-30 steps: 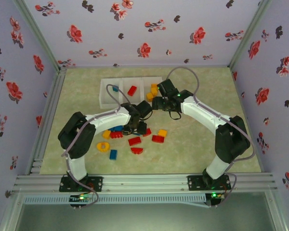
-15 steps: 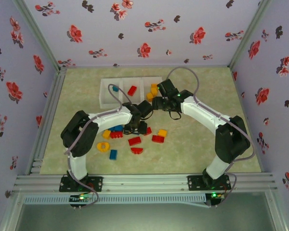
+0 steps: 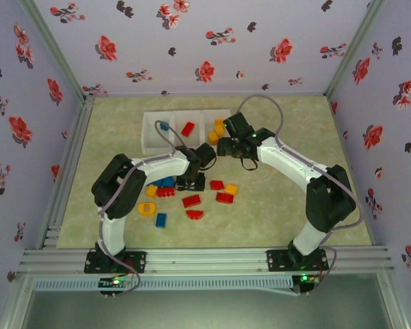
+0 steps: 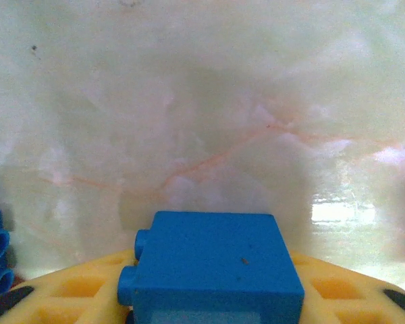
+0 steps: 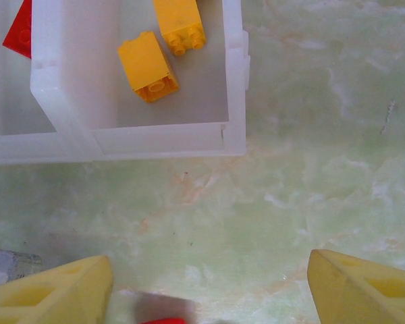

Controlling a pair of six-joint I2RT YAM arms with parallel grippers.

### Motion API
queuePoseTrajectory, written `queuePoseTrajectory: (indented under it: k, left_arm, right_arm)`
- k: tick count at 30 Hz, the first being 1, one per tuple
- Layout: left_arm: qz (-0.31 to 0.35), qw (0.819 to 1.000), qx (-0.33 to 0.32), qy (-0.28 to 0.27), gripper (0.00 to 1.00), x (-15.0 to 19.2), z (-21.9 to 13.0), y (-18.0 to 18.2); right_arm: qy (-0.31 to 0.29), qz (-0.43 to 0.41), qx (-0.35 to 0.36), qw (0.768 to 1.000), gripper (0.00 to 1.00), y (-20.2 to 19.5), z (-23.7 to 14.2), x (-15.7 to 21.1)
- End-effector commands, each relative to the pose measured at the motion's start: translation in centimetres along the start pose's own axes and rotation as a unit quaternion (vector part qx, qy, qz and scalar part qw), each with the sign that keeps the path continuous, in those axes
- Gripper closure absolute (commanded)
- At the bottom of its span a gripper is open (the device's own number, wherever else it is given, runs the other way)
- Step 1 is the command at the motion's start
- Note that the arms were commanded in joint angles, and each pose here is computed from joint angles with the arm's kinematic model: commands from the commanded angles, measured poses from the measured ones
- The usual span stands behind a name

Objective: Sort the legos into containers by color

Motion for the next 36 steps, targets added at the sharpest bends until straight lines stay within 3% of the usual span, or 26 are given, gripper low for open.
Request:
queuePoseTrajectory:
  k: [1, 9, 15, 19, 30, 32, 36]
  left_arm:
    - [0.003, 1.000, -0.004, -0.014, 0.58, -0.9, -0.5, 0.1]
    - [-0.001, 0.999, 0.011, -0.050, 0.62, -3.2, -5.0, 1.4]
    - [-0.018, 0.994, 0.020, -0.106, 0.62, -7.2, -10.4, 5.4]
    - [-0.039, 0.989, 0.015, -0.141, 0.62, -10.8, -12.2, 8.4]
    - [-0.068, 0.983, -0.002, -0.170, 0.62, -18.6, -8.8, 12.9]
    - [-0.071, 0.984, -0.006, -0.163, 0.56, -19.4, -7.8, 13.2]
    - [-0.072, 0.986, -0.012, -0.153, 0.35, -20.1, -6.9, 13.5]
  right_arm:
    - [-0.009, 0.000, 0.016, 1.000, 0.23, -0.7, -1.1, -0.1]
    - [-0.010, -0.001, 0.018, 1.000, 0.23, -1.2, -1.7, 0.4]
    - [-0.006, 0.010, 0.006, 1.000, 0.23, -1.8, -2.0, 1.8]
    - [-0.001, 0.015, -0.007, 1.000, 0.24, -1.6, -2.0, 2.6]
    - [0.014, -0.010, -0.022, 1.000, 0.24, 0.5, -2.0, 4.9]
    - [0.018, -0.015, -0.024, 0.999, 0.24, 0.8, -1.9, 5.3]
    - [0.027, -0.021, -0.017, 0.999, 0.24, 0.9, -1.8, 5.9]
Point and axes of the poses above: each hand's point on the last joint's axis, 136 mm out from that joint toward the fingers, its own z axis out along the fingers, its own y axis along the line the jaws close on, x = y × z, the point moved 8 cm from there along -z, back along the fingers
